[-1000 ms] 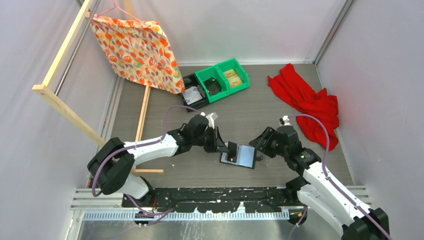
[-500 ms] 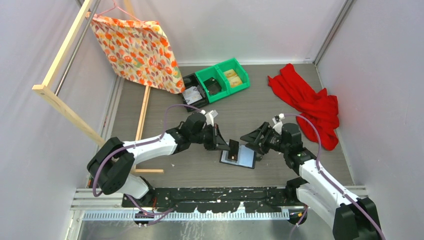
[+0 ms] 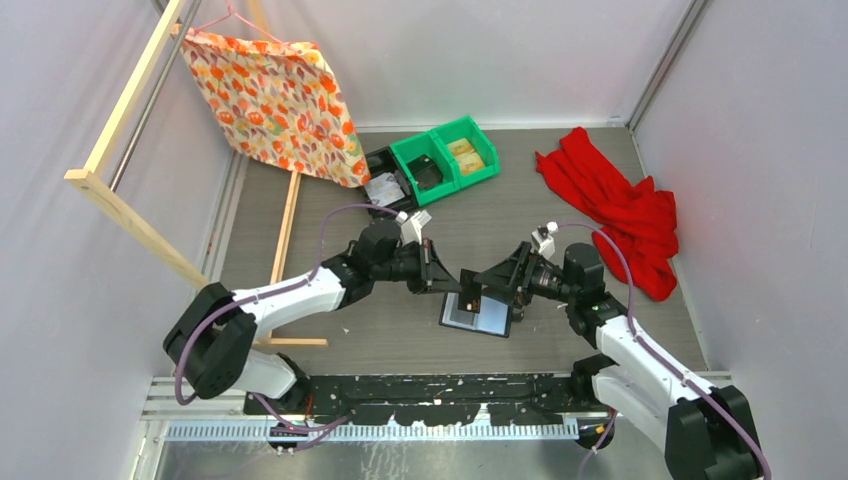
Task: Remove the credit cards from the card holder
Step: Remove the credit card from the card holder, then place the credit card in the storage box, then remove the credit card from the card holder.
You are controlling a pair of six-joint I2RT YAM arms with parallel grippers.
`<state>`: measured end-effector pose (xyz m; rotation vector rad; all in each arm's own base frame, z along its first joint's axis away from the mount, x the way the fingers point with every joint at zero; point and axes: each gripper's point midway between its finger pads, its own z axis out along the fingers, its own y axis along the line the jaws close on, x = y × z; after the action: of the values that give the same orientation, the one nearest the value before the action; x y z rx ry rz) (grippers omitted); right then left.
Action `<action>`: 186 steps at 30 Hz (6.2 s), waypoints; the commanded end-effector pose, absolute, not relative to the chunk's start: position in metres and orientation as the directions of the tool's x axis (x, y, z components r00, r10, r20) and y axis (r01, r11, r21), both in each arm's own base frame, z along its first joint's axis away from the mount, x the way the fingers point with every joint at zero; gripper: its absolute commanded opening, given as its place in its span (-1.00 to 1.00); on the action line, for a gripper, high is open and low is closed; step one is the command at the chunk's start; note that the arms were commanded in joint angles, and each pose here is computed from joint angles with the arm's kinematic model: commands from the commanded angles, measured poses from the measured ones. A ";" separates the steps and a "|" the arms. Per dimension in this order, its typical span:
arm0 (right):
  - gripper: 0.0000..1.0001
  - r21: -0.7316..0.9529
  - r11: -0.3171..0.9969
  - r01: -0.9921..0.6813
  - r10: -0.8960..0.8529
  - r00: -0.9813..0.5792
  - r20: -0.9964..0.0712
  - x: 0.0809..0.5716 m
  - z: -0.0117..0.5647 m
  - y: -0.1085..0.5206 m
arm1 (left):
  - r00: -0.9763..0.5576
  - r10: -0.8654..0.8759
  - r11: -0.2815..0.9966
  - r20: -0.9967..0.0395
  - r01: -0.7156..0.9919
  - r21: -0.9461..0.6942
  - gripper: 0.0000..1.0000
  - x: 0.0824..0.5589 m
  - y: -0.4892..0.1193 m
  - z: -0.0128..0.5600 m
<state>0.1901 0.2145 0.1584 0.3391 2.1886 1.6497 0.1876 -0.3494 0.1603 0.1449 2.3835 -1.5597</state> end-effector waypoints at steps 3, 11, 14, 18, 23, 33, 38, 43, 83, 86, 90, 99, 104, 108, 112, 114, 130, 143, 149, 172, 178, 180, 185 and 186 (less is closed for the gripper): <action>0.39 0.960 0.267 -0.088 0.394 -0.899 -0.192 0.188 0.170 0.215 | -0.941 -0.067 0.324 -0.332 0.294 -0.899 -0.99 0.186 -0.350 0.191; 0.37 0.968 0.228 -0.107 0.374 -0.908 -0.188 0.190 0.177 0.218 | -0.941 -0.073 0.295 -0.332 0.297 -0.908 -0.99 0.187 -0.345 0.198; 0.37 0.971 0.212 -0.114 0.358 -0.915 -0.185 0.187 0.178 0.220 | -0.940 -0.079 0.271 -0.333 0.301 -0.914 -0.99 0.188 -0.344 0.204; 0.32 0.982 0.133 -0.135 0.347 -0.922 -0.174 0.184 0.190 0.223 | -0.942 -0.075 0.253 -0.326 0.298 -0.920 -0.99 0.188 -0.346 0.208; 0.18 0.984 0.081 -0.161 0.325 -0.928 -0.179 0.183 0.205 0.226 | -0.939 -0.082 0.233 -0.333 0.306 -0.923 -0.99 0.190 -0.345 0.215; -0.69 0.988 0.071 -0.136 0.316 -0.937 -0.152 0.186 0.198 0.227 | -0.944 -0.086 0.222 -0.318 0.293 -0.930 -0.99 0.190 -0.338 0.217; -0.98 0.986 0.108 -0.129 0.327 -0.932 -0.158 0.191 0.191 0.227 | -0.945 -0.091 0.257 -0.314 0.283 -0.924 -0.99 0.195 -0.335 0.214; -0.98 0.967 0.242 -0.075 0.404 -0.899 -0.171 0.206 0.175 0.219 | -0.914 -0.119 0.454 -0.389 0.298 -0.840 -0.41 0.210 -0.300 0.220; -0.98 0.824 0.424 0.375 0.900 -0.279 -0.336 0.581 0.167 0.316 | -0.679 -0.370 0.801 -0.634 0.113 -0.588 -0.20 0.175 -0.146 0.271; -0.98 0.821 0.424 0.384 0.901 -0.276 -0.336 0.584 0.159 0.321 | -0.677 -0.368 0.803 -0.637 0.113 -0.585 -0.20 0.175 -0.145 0.271; -0.98 0.815 0.431 0.387 0.897 -0.279 -0.342 0.586 0.150 0.329 | -0.695 -0.337 0.802 -0.635 0.141 -0.580 -0.21 0.172 -0.149 0.270; -0.70 0.824 0.409 0.391 0.909 -0.255 -0.330 0.597 0.138 0.334 | -0.712 -0.329 0.801 -0.620 0.137 -0.582 -0.21 0.171 -0.151 0.267; 0.02 0.824 0.422 0.378 0.901 -0.276 -0.335 0.592 0.145 0.338 | -0.718 -0.330 0.791 -0.613 0.144 -0.594 -0.21 0.171 -0.155 0.265; 0.11 0.835 0.414 0.362 0.901 -0.294 -0.319 0.576 0.152 0.334 | -0.716 -0.316 0.789 -0.623 0.167 -0.592 -0.21 0.172 -0.158 0.265; 0.11 0.841 0.442 0.312 0.881 -0.329 -0.340 0.548 0.172 0.325 | -0.714 -0.289 0.805 -0.638 0.180 -0.565 -0.22 0.178 -0.158 0.267; 0.11 0.842 0.467 0.270 0.862 -0.352 -0.365 0.532 0.190 0.318 | -0.722 -0.283 0.792 -0.632 0.195 -0.578 -0.21 0.180 -0.165 0.268; -0.26 0.594 0.794 0.130 0.425 -0.817 -0.390 0.258 0.107 0.217 | -0.914 -0.048 0.551 -0.403 0.312 -0.774 -0.20 0.183 -0.281 0.210; -0.52 0.617 0.765 0.185 0.463 -0.824 -0.327 0.207 0.072 0.191 | -0.971 0.065 0.564 -0.229 0.225 -0.794 -0.30 0.189 -0.360 0.136; -0.55 0.556 0.812 0.178 0.419 -0.841 -0.343 0.211 0.064 0.189 | -0.981 0.028 0.618 -0.192 0.168 -0.768 -0.30 0.197 -0.358 0.113; -0.98 0.297 0.896 0.329 0.426 -0.827 -0.368 0.193 -0.004 0.134 | -0.987 0.030 0.754 -0.156 0.125 -0.645 -0.34 0.206 -0.357 0.047; -0.99 0.301 0.894 0.331 0.430 -0.824 -0.369 0.193 -0.007 0.133 | -0.988 0.071 0.741 -0.139 0.145 -0.655 -0.37 0.197 -0.378 0.040; -0.99 0.304 0.895 0.328 0.427 -0.827 -0.366 0.192 -0.009 0.134 | -0.988 0.074 0.727 -0.134 0.145 -0.671 -0.38 0.195 -0.385 0.040; -0.99 0.311 0.893 0.324 0.427 -0.828 -0.364 0.191 -0.009 0.134 | -0.985 0.073 0.656 -0.155 0.165 -0.736 -0.41 0.195 -0.402 0.058; -0.99 0.308 0.894 0.325 0.426 -0.829 -0.363 0.190 -0.010 0.134 | -0.984 0.072 0.652 -0.164 0.171 -0.739 -0.41 0.195 -0.402 0.061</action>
<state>0.2099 0.1488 0.0157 0.5397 2.5565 0.4241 0.1898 -0.3841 0.0414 0.1721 2.8370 -1.1389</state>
